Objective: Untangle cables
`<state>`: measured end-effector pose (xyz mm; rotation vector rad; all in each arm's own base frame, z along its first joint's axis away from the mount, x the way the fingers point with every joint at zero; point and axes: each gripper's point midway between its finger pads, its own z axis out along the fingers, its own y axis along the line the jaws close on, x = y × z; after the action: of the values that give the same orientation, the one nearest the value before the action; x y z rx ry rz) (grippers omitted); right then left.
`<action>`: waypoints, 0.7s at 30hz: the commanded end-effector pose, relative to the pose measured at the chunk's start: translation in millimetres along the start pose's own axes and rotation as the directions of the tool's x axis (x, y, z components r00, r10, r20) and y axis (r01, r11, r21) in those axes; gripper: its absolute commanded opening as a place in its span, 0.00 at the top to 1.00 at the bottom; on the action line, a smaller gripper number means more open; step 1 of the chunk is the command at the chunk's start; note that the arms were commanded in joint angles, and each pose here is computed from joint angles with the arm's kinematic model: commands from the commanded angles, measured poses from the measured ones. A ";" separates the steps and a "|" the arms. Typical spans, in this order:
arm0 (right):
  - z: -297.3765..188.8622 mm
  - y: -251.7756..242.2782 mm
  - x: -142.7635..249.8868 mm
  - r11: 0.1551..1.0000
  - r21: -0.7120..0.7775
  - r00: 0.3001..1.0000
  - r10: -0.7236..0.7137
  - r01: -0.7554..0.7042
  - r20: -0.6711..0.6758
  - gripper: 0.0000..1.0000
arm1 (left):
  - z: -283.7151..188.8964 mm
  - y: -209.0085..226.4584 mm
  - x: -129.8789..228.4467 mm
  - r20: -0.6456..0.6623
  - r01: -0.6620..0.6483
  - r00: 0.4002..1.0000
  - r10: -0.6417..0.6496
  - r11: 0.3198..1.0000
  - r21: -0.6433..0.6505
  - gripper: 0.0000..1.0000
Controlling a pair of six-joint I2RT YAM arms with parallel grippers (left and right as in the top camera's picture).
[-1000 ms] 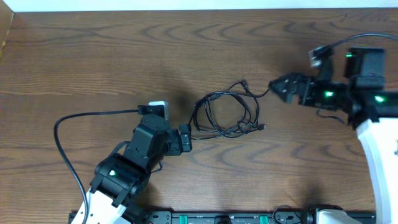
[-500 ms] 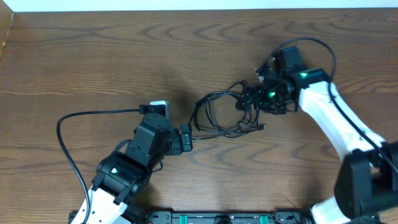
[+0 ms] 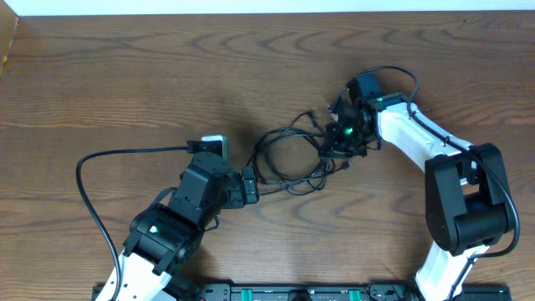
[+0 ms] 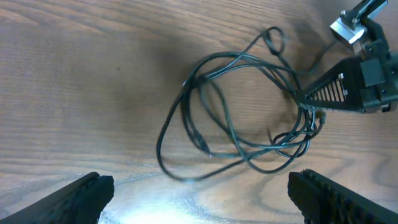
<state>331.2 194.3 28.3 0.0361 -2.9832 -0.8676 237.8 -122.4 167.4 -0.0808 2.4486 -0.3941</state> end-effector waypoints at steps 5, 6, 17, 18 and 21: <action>-17.9 48.0 10.1 0.949 -0.270 0.986 -0.169 0.161 -0.006 0.99 | -0.6 -0.4 -2.6 0.007 0.000 1.000 0.000 1.000 0.000 0.02; -28.2 59.4 11.2 0.922 -0.330 0.978 -0.209 0.203 0.018 0.99 | -0.6 -0.4 -2.6 0.007 0.000 1.000 0.000 1.000 0.000 0.02; -151.4 128.4 42.1 0.735 -0.378 0.822 -0.451 0.563 0.348 0.99 | -0.2 -0.5 -2.6 0.006 0.067 0.998 -0.067 0.998 0.000 0.02; -159.6 133.6 48.4 0.719 -0.366 0.801 -0.470 0.591 0.369 0.99 | -0.2 -0.8 -3.2 0.009 0.077 0.997 -0.077 0.997 0.002 0.02; -181.4 146.1 67.1 0.681 -0.331 0.749 -0.513 0.653 0.420 0.99 | -0.2 -2.8 -6.1 0.020 0.088 0.996 -0.088 0.996 0.011 0.02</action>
<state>286.2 214.4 235.4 0.8079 -2.9610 -1.6925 239.2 -123.2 168.9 -0.1446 2.4423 -0.4221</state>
